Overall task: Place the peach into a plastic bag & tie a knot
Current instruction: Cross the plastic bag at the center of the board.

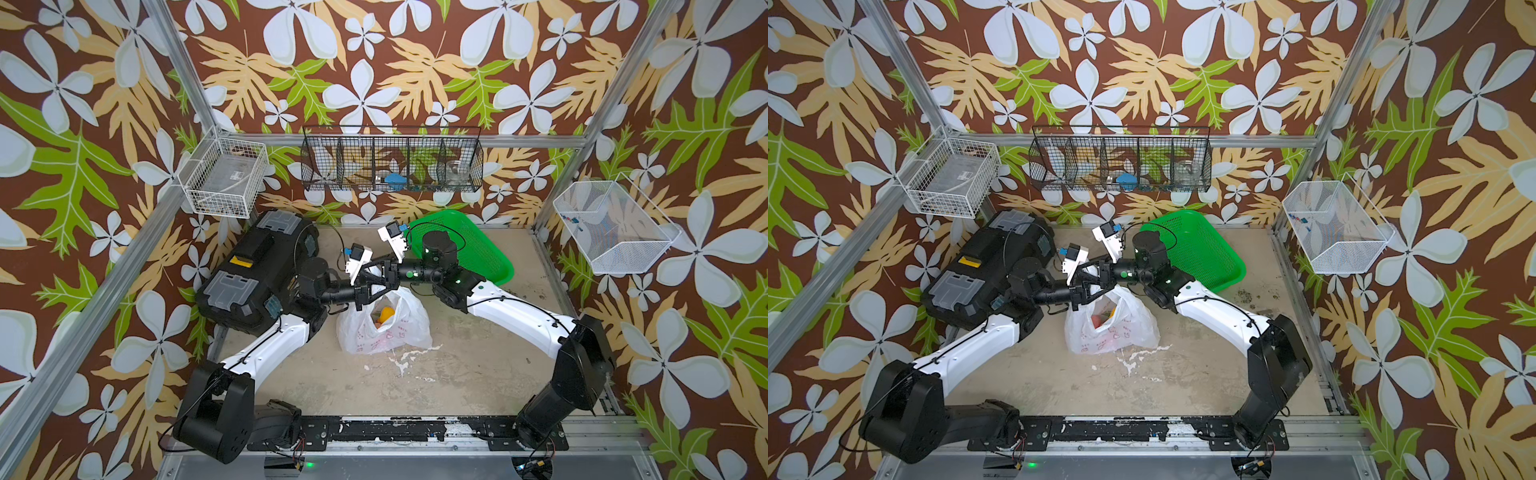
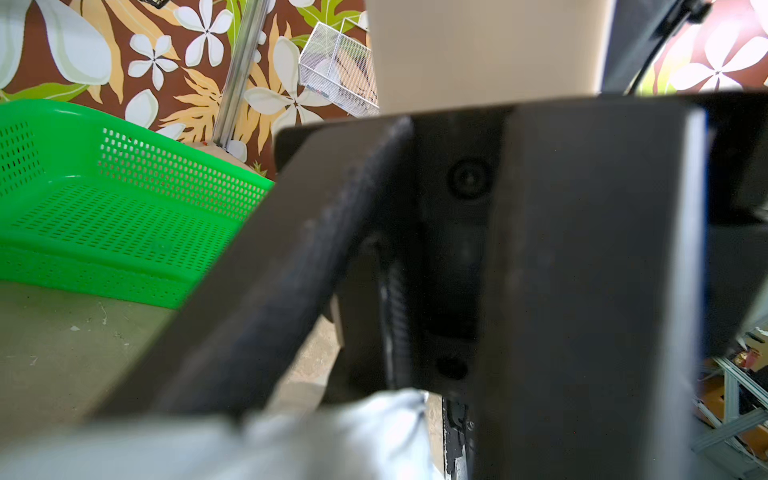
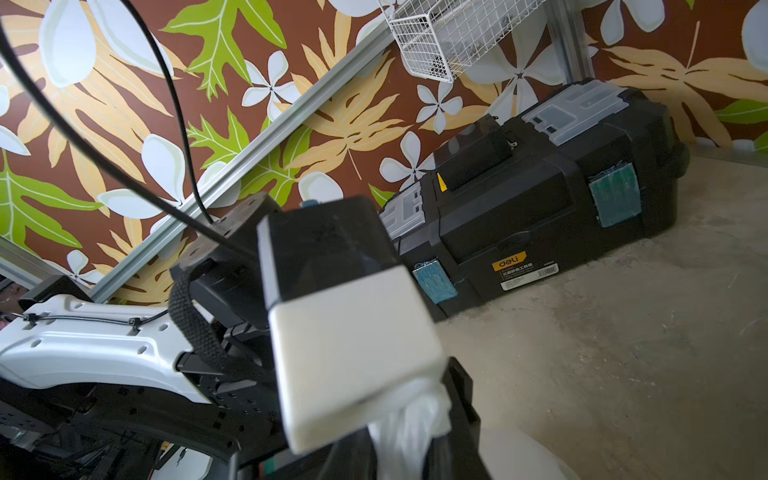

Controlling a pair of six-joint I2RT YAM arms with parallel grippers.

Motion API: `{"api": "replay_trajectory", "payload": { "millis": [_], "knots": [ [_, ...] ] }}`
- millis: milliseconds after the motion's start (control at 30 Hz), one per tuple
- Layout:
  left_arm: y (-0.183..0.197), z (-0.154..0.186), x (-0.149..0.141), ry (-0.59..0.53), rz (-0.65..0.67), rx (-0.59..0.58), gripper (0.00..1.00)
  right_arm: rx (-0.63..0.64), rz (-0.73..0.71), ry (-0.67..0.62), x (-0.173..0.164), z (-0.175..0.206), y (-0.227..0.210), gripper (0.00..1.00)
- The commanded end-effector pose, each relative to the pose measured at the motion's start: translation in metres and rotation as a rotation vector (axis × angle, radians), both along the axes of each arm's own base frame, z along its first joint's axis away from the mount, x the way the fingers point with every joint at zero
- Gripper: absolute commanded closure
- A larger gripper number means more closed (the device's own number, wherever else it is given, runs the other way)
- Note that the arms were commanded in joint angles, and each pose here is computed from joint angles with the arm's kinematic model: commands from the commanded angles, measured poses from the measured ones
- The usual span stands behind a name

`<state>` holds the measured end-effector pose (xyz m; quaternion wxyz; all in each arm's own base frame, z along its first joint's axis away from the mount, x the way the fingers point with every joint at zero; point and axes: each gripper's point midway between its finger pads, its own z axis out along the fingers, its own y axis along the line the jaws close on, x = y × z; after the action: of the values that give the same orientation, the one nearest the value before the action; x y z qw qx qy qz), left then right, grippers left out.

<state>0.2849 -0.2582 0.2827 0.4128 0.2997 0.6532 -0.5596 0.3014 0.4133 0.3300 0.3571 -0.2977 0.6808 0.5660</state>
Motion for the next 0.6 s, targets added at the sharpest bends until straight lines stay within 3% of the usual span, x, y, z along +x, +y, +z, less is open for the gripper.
{"api": "replay_trajectory", "payload": {
  "millis": [0,267,400,500,567],
  "knots": [
    [0.001,0.007,-0.002,-0.08,0.002,-0.005,1.0,0.01,0.008,-0.022,-0.004,0.014,-0.004,0.78],
    [0.001,0.006,-0.017,-0.124,-0.064,0.006,1.0,-0.043,-0.053,-0.067,0.0,0.041,-0.051,0.54],
    [0.0,0.007,-0.022,-0.156,-0.092,0.027,1.0,-0.157,-0.159,0.02,0.017,0.022,-0.082,0.52],
    [-0.001,0.011,-0.024,-0.184,-0.118,0.036,1.0,-0.233,-0.122,0.079,0.013,0.004,-0.078,0.5],
    [-0.002,0.013,-0.023,-0.192,-0.128,0.045,0.99,-0.259,-0.091,0.098,0.008,-0.001,-0.072,0.43]
  ]
}}
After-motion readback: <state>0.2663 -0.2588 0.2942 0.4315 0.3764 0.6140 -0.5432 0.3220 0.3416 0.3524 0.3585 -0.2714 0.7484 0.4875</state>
